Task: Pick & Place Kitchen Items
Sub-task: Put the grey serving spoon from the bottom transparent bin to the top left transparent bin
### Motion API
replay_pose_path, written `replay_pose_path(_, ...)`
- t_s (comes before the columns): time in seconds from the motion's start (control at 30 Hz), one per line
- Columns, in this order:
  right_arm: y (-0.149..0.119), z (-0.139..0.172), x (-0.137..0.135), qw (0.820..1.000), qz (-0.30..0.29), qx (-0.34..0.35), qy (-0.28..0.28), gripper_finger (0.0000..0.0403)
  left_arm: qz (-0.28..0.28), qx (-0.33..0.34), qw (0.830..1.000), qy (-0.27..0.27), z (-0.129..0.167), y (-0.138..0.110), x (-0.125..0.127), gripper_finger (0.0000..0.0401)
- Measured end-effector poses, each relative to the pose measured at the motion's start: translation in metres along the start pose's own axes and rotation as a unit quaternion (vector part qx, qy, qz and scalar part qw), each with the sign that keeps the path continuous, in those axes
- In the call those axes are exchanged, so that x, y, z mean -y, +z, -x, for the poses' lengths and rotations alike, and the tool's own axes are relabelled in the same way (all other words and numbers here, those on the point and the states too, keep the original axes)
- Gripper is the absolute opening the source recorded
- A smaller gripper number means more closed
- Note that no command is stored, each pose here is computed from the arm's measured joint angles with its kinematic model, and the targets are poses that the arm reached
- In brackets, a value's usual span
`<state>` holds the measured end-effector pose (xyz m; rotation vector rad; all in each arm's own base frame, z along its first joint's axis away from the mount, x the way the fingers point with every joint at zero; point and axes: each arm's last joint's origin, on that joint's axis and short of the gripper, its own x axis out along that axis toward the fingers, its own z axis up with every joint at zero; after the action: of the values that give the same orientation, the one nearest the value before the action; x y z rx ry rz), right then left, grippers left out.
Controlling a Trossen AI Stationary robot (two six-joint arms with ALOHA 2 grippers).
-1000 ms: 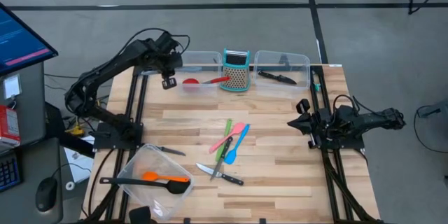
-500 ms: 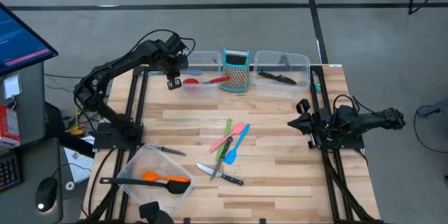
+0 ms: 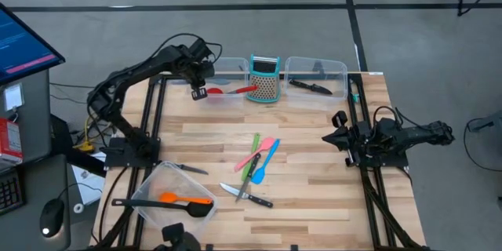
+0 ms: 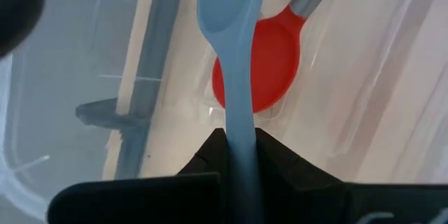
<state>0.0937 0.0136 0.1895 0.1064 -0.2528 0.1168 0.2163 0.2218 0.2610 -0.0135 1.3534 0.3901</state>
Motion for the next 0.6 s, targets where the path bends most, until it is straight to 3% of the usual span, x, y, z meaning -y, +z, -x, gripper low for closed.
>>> replay_pose_path(0.6,0.000,0.000,0.000,1.000,0.000,0.000,0.000,0.0000,0.022,0.013,1.000,-0.010,-0.015,0.009,-0.001,0.0021)
